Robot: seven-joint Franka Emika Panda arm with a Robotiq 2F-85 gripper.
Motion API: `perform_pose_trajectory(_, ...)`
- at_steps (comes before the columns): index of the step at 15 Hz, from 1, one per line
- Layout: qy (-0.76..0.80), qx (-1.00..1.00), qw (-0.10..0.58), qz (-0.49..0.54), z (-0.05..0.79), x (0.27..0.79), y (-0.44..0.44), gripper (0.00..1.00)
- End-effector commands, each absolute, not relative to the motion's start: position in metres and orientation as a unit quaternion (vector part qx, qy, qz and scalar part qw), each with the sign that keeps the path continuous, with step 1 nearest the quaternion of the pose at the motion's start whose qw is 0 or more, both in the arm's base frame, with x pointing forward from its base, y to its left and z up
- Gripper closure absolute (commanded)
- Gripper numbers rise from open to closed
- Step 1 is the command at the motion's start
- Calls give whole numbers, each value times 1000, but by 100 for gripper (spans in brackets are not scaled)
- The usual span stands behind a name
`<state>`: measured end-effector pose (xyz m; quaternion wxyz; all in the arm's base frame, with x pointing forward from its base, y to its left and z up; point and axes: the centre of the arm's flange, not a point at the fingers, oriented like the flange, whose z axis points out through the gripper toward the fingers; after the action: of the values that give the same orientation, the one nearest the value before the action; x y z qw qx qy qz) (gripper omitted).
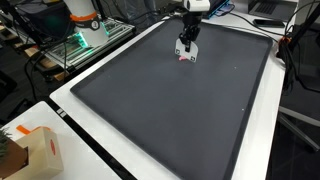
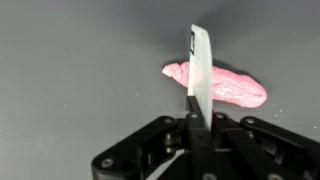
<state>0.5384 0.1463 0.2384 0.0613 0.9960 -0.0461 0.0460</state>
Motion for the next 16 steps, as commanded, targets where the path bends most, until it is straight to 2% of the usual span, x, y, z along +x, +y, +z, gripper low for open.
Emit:
perform_pose_trajectory(1,-37,998,37,39,214,521,137,99)
perform_pose_trajectory(10,-29,999,38,12,205,491,129,99)
perform_pose_trajectory(16,3,999,38,-9,199,492,132,99)
